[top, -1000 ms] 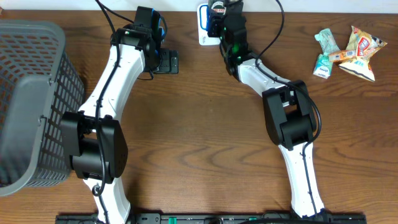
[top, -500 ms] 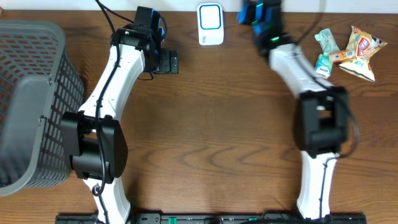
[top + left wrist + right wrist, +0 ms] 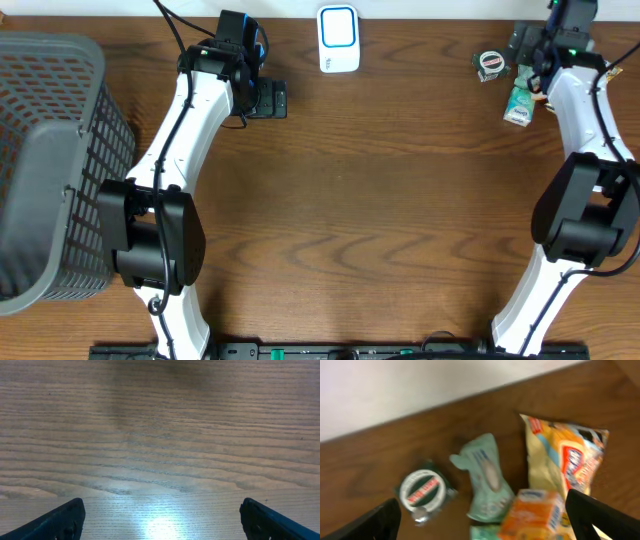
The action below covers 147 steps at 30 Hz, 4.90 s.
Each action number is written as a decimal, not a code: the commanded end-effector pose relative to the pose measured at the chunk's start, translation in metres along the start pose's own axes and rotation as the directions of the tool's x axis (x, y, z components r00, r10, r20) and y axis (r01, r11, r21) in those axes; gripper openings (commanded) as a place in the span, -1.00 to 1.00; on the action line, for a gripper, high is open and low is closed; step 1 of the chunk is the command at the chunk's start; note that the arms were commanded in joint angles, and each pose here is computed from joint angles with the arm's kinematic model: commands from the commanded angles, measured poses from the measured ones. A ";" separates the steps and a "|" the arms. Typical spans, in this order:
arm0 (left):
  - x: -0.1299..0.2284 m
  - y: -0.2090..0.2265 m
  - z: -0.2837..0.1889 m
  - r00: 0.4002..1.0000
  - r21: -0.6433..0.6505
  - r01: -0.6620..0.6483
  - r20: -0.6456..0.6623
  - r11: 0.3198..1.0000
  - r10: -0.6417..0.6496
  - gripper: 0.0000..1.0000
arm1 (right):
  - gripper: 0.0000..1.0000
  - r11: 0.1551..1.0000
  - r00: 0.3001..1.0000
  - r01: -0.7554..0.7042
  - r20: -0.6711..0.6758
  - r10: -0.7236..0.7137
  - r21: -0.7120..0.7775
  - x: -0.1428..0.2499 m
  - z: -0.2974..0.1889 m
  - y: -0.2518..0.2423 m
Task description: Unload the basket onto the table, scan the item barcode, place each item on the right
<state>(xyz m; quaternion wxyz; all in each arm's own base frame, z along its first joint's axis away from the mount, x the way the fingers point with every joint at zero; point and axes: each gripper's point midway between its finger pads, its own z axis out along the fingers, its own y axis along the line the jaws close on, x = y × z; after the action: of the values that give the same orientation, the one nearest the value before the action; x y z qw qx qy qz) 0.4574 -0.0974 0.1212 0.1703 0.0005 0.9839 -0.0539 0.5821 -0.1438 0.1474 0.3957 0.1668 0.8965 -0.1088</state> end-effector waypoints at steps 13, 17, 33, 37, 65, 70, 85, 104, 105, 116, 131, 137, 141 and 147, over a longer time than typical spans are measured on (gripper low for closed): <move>0.001 0.004 0.004 1.000 -0.019 0.002 -0.009 1.000 -0.002 0.96 | 0.98 0.945 0.971 0.037 -0.212 -0.111 -0.325 0.030 -0.251 0.025; 0.001 0.004 0.004 1.000 -0.019 0.002 -0.009 1.000 -0.002 0.96 | 0.98 0.912 0.917 -0.016 -0.371 -0.150 -0.409 0.075 -0.297 0.031; 0.001 0.004 0.004 1.000 -0.019 0.002 -0.009 1.000 -0.002 0.95 | 0.99 0.917 0.887 -0.025 -0.431 -0.162 -0.398 0.090 -0.304 0.027; 0.001 0.004 0.004 1.000 -0.019 0.002 -0.008 1.000 -0.002 0.95 | 0.99 0.917 0.887 -0.025 -0.431 -0.162 -0.398 0.090 -0.304 0.027; 0.001 0.004 0.004 1.000 -0.019 0.002 -0.009 1.000 -0.002 0.96 | 0.99 0.943 0.891 0.013 -0.424 -0.162 -0.333 0.089 -0.297 0.015; 0.001 0.004 0.004 1.000 -0.019 0.002 -0.009 1.000 -0.002 0.95 | 0.99 0.940 0.884 0.030 -0.430 -0.184 -0.340 0.098 -0.292 0.018; 0.001 0.004 0.004 1.000 -0.019 0.002 -0.009 1.000 -0.002 0.96 | 0.99 0.874 0.983 0.167 0.141 -0.114 -0.457 0.155 -0.317 0.025; 0.001 0.004 0.004 1.000 -0.019 0.002 -0.008 1.000 -0.002 0.96 | 0.99 0.865 0.729 0.289 0.680 0.078 -0.409 0.215 -0.310 0.016; 0.001 0.004 0.004 1.000 -0.019 0.002 -0.009 1.000 -0.002 0.96 | 0.99 0.866 0.723 0.290 0.686 0.081 -0.408 0.215 -0.309 0.016; 0.001 0.004 0.004 1.000 -0.019 0.002 -0.009 1.000 -0.002 0.96 | 0.99 0.880 0.767 0.260 0.639 0.062 -0.397 0.230 -0.291 0.013; 0.001 0.004 0.004 1.000 -0.019 0.002 -0.009 1.000 -0.002 0.95 | 0.98 0.889 0.789 0.245 0.612 0.049 -0.387 0.236 -0.284 0.010; 0.001 0.004 0.004 1.000 -0.019 0.002 -0.009 1.000 -0.002 0.96 | 0.99 0.889 0.789 0.245 0.612 0.049 -0.387 0.236 -0.284 0.010; 0.001 0.004 0.004 1.000 -0.019 0.002 -0.009 1.000 -0.002 0.96 | 0.99 0.889 0.789 0.245 0.612 0.049 -0.387 0.236 -0.284 0.010; 0.001 0.004 0.004 1.000 -0.019 0.002 -0.009 1.000 -0.002 0.96 | 0.99 0.889 0.789 0.245 0.612 0.049 -0.387 0.236 -0.284 0.010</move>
<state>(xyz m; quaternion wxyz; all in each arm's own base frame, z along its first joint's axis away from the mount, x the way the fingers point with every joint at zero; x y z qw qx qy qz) 0.4575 -0.0968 0.1209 0.1704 0.0002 0.9840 -0.0519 0.2460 0.0090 0.1595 0.6829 -0.0194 0.7294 0.0354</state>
